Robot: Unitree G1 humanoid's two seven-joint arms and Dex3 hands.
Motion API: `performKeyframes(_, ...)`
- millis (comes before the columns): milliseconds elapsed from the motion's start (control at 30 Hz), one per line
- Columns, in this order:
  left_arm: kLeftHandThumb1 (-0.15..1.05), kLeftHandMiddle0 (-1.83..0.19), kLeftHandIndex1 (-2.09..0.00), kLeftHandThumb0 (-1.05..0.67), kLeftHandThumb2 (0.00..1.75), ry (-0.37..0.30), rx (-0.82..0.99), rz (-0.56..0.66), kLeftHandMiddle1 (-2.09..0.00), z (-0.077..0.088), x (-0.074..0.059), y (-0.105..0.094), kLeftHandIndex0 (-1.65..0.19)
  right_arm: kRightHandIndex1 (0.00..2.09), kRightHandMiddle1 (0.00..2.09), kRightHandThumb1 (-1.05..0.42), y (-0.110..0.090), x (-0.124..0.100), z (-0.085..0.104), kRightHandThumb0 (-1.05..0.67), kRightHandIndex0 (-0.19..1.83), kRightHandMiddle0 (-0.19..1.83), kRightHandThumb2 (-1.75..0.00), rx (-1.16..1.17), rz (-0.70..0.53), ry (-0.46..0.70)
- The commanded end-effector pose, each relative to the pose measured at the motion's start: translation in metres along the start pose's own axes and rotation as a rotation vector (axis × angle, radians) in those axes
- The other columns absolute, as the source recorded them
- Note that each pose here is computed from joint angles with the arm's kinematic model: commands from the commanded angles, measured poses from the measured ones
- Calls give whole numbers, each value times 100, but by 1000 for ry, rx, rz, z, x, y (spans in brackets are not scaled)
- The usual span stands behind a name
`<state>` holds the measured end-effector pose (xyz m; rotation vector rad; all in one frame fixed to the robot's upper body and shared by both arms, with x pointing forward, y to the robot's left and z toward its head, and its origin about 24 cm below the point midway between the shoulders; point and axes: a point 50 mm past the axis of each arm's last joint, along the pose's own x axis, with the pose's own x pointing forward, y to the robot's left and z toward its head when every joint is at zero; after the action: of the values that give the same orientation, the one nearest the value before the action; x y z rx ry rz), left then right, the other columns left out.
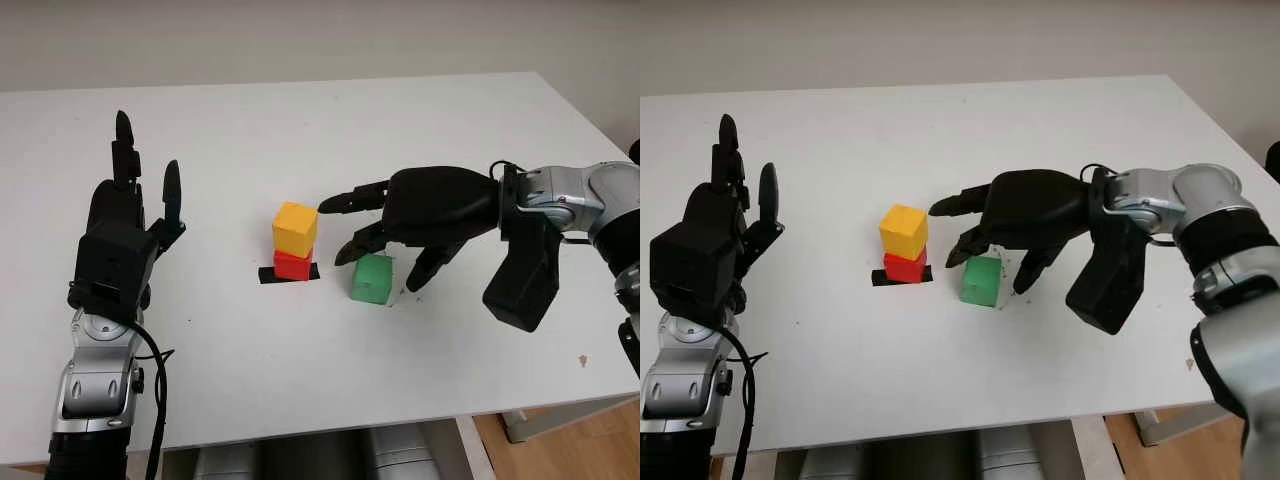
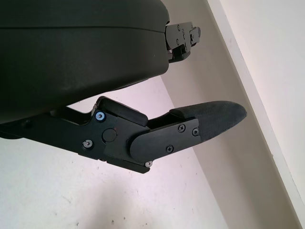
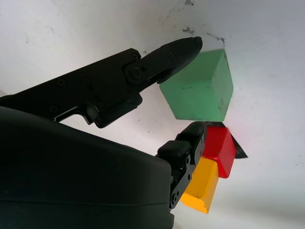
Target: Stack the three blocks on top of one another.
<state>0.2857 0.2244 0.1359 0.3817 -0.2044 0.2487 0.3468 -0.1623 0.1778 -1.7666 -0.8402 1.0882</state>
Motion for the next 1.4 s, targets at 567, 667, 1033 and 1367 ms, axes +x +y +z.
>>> performKeyframes(567,105,17,-5,-80,73,-15,11,-2,-6,4,-3,2,18,6,44,-90,-1,6,0,-54,20,60,-6,-49,-13,-13)
performKeyframes(667,105,17,-5,-80,74,-8,9,-5,-6,4,-2,2,18,6,57,-91,0,8,0,-54,20,56,-5,-62,-8,-16)
performKeyframes(1033,105,17,-5,-79,74,2,8,-5,-5,3,-4,2,18,7,110,-92,11,14,4,-51,29,50,-5,-69,-66,-29)
performKeyframes(1367,105,17,-5,-78,74,-2,19,-4,-6,4,-5,3,18,8,136,-92,20,16,5,-48,35,51,-5,-40,-79,-12)
